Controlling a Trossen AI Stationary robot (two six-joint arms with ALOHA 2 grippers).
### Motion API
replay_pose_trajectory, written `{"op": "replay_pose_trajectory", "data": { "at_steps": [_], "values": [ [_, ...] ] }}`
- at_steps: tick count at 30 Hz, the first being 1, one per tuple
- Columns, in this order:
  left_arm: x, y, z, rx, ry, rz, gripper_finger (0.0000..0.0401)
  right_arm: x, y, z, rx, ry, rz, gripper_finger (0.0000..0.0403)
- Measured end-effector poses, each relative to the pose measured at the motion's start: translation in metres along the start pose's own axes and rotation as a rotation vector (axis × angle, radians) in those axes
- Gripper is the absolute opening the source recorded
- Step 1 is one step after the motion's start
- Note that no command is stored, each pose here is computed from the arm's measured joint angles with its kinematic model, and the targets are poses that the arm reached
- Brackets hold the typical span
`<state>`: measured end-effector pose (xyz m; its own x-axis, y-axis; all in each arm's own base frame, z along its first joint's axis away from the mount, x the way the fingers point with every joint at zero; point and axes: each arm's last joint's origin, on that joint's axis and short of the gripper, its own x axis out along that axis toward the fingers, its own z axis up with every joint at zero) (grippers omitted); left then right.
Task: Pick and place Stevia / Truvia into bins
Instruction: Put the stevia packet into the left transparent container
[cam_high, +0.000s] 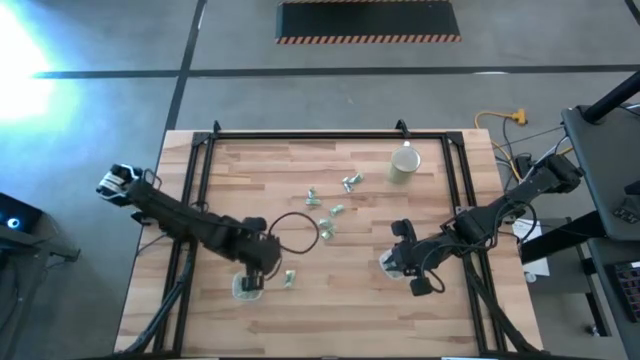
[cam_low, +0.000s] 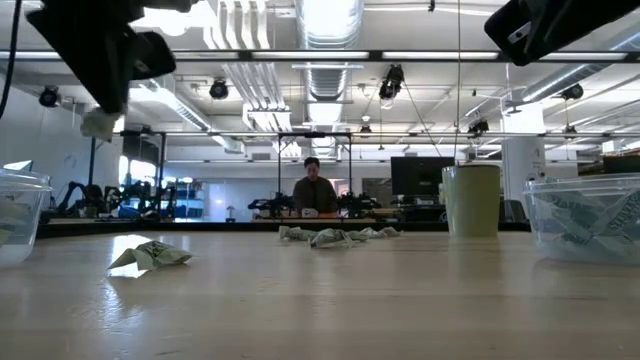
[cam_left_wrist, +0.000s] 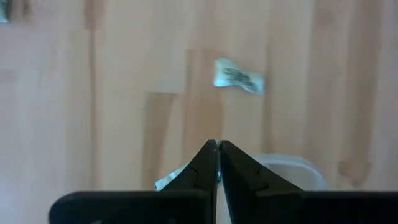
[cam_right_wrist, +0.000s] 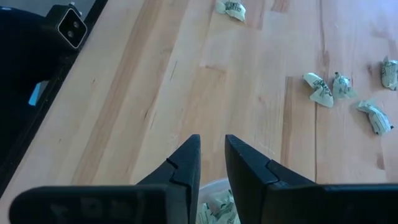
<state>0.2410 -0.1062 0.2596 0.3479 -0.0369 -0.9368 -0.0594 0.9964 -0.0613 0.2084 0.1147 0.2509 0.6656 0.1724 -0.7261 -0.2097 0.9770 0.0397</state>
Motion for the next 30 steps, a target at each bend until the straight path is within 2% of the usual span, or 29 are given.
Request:
{"op": "replay_pose_trajectory", "data": {
  "at_steps": [7,16,24,30],
  "values": [
    [-0.002,-0.024,-0.014,-0.003,0.012,-0.041,0.0000,0.000,0.000,0.001,-0.001,-0.013,0.003,0.0070],
    [0.010,-0.045,-0.023,-0.042,0.034,-0.086,0.0000,0.000,0.001,0.005,-0.042,-0.054,0.012,0.0063],
    [0.022,-0.052,-0.026,-0.040,0.049,-0.099,0.0000,0.000,0.001,0.005,-0.041,-0.054,0.012,0.0063],
    [0.035,-0.050,-0.035,-0.033,0.125,-0.105,0.0000,0.000,0.001,0.005,-0.039,-0.053,0.012,0.0062]
  ]
}}
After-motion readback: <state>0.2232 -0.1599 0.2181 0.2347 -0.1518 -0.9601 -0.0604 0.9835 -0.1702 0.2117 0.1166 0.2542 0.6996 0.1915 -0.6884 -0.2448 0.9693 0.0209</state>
